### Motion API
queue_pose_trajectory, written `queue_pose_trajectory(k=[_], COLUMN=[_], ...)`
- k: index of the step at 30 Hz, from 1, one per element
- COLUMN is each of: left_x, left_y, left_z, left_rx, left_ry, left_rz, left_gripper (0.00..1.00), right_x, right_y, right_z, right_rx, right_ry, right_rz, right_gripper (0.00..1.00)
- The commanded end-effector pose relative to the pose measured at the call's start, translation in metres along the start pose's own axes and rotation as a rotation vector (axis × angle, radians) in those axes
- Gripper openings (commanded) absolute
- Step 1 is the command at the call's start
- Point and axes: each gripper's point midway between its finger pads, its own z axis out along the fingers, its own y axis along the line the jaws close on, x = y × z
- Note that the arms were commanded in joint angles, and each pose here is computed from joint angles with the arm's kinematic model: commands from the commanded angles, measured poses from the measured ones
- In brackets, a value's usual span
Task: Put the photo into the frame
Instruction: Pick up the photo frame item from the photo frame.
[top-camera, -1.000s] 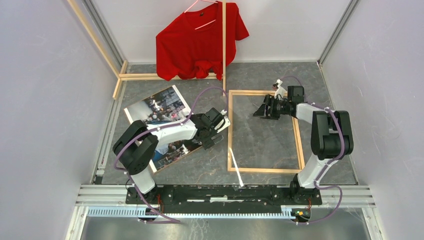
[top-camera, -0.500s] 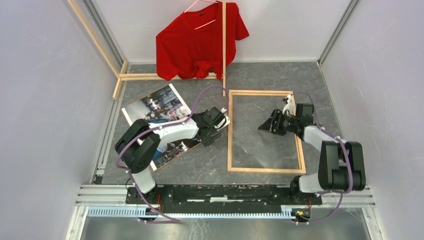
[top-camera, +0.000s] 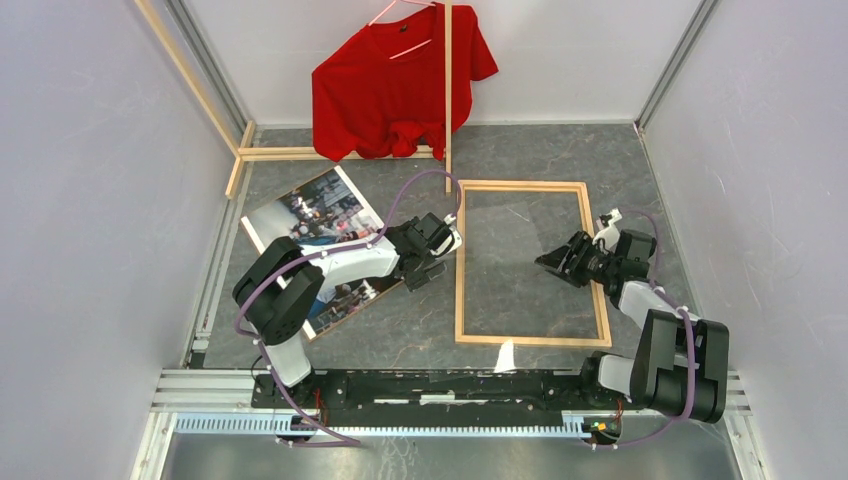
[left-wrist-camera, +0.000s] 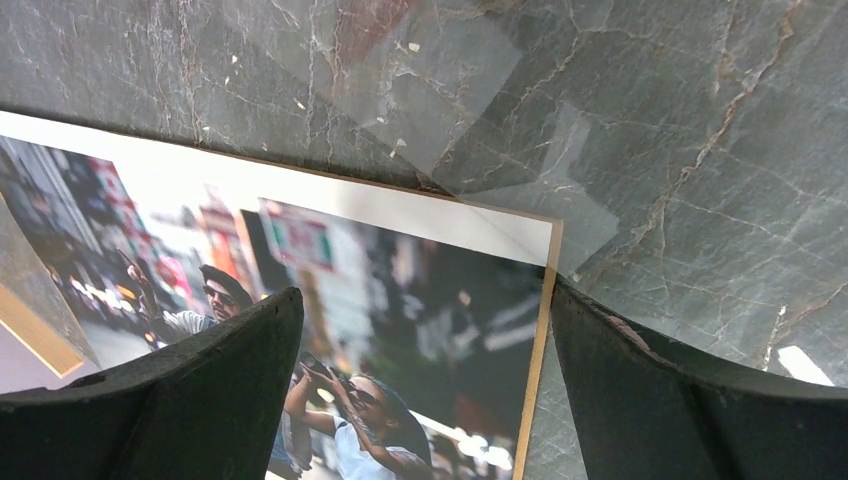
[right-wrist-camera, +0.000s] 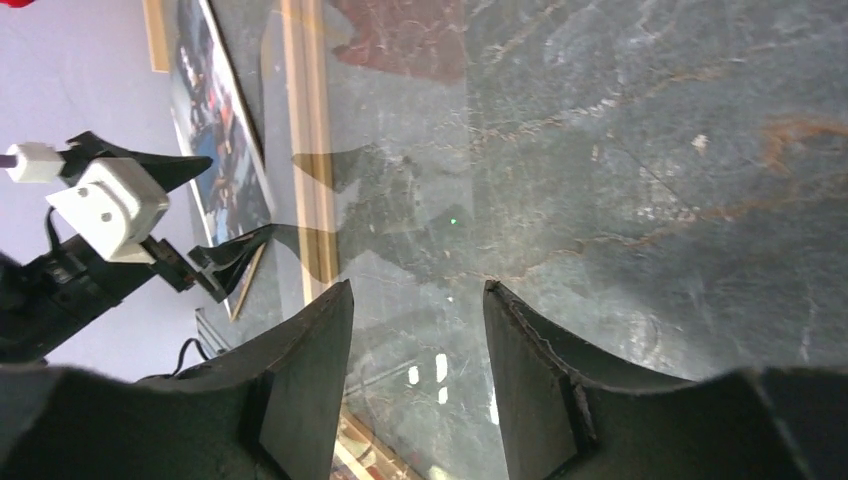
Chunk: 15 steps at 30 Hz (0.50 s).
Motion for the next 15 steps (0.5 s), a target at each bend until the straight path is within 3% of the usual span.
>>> queue_pose_trajectory(k=[1,15], left_x=[-0.008,-0.02], left_y=[0.003,0.006], left_z=[0.004,0.0], left_rx=[-0.018,-0.014], left_ry=[-0.015,-0.034], left_rz=[0.019,0.01], left_gripper=[1.0,1.0], right_x=[-0.009,0.027], right_y=[0.02,0.026], right_z=[0.0,0.011], right_rx=[-0.106,-0.133], right_ry=[-0.033,0.073], right_rz=[-0.011,-0.036], right_gripper=[0.55,0.51])
